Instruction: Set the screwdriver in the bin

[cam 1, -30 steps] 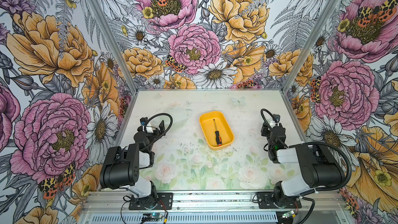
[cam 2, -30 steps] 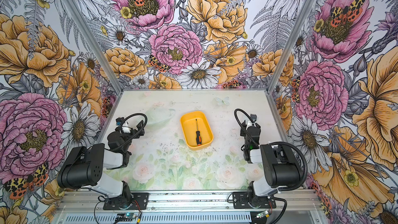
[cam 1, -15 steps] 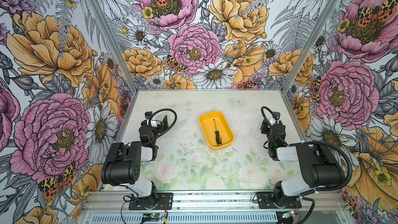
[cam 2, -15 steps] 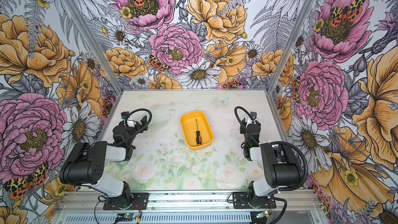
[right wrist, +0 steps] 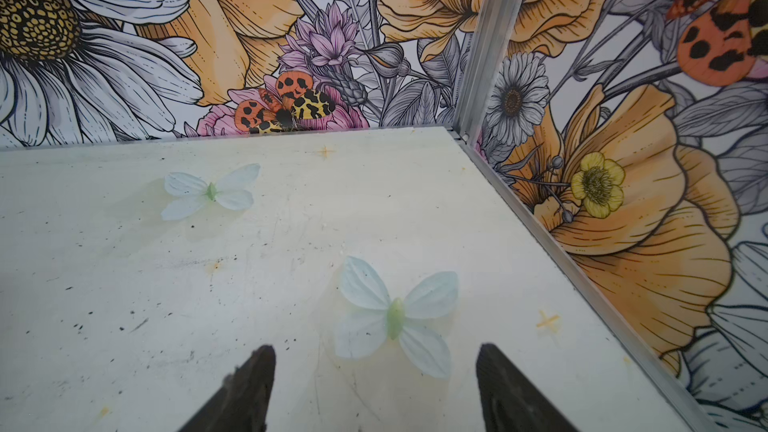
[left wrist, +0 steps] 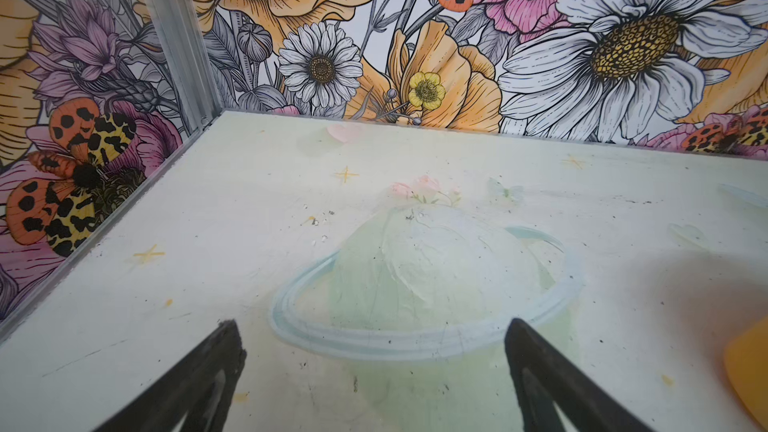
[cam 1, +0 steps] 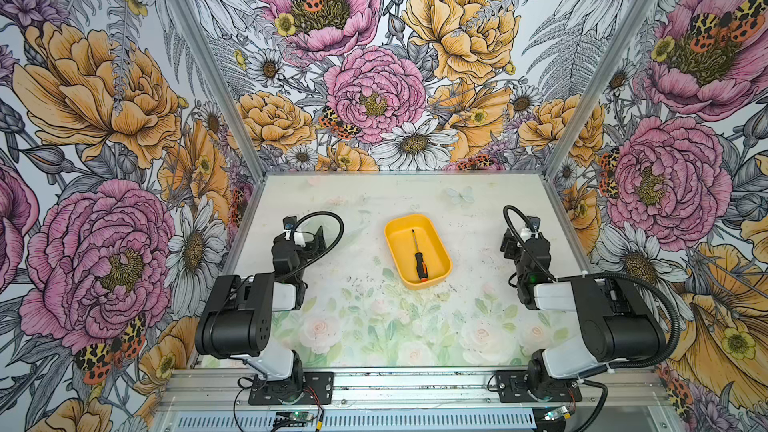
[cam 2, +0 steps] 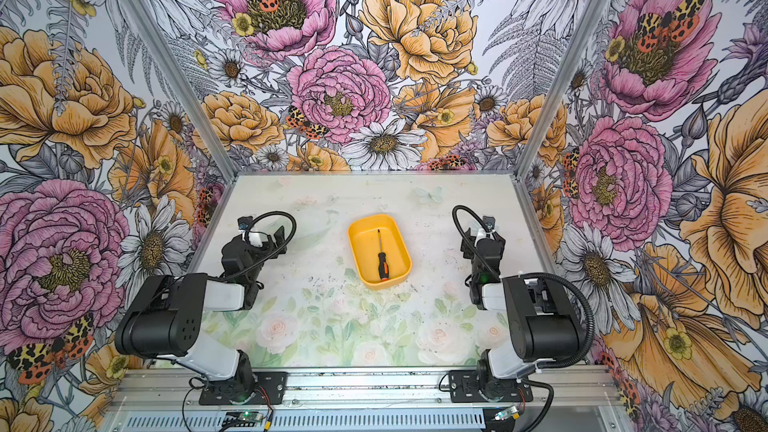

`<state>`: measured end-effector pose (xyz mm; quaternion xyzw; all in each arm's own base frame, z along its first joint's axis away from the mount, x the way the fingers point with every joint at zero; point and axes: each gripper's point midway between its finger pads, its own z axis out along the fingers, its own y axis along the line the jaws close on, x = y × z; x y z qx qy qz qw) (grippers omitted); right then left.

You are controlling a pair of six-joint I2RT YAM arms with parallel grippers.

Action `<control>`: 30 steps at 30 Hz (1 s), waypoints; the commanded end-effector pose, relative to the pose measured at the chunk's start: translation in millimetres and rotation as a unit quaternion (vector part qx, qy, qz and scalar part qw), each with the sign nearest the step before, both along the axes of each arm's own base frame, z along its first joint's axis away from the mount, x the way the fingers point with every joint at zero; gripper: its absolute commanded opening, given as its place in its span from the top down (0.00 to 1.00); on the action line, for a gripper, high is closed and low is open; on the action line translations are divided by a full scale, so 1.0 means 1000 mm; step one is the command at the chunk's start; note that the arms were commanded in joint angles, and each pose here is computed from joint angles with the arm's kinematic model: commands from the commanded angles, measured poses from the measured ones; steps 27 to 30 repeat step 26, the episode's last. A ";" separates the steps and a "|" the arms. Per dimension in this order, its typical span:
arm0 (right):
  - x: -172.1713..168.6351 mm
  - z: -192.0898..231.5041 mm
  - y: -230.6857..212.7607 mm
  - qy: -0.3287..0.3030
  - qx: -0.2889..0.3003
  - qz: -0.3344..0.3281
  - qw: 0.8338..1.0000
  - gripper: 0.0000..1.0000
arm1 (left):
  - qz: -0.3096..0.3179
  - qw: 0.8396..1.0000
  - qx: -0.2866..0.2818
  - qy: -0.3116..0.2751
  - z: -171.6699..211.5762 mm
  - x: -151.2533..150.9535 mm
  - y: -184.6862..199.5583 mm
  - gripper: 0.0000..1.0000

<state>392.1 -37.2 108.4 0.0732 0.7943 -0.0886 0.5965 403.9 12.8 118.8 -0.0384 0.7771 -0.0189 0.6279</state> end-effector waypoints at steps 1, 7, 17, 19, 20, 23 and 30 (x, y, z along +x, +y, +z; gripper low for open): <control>0.005 0.005 0.000 -0.009 0.005 0.000 1.000 0.18 | 0.008 1.000 0.009 -0.014 0.011 0.003 0.003 0.01; 0.005 0.005 0.000 -0.009 0.005 0.000 1.000 0.06 | 0.007 1.000 0.009 -0.013 0.010 0.003 0.003 0.01; 0.005 0.006 0.001 -0.011 0.001 -0.001 1.000 0.01 | 0.008 1.000 0.009 -0.014 0.010 0.003 0.003 0.01; 0.005 0.005 0.002 -0.009 0.001 0.001 1.000 0.00 | 0.007 1.000 0.009 -0.013 0.010 0.003 0.003 0.01; 0.005 0.005 0.001 -0.009 0.002 0.001 1.000 0.01 | 0.007 1.000 0.008 -0.014 0.010 0.003 0.003 0.01; 0.005 0.006 0.002 -0.009 0.002 0.001 1.000 0.01 | 0.007 1.000 0.009 -0.013 0.010 0.003 0.003 0.01; 0.005 0.005 0.001 -0.008 0.002 0.001 1.000 0.01 | 0.007 1.000 0.008 -0.013 0.010 0.003 0.003 0.01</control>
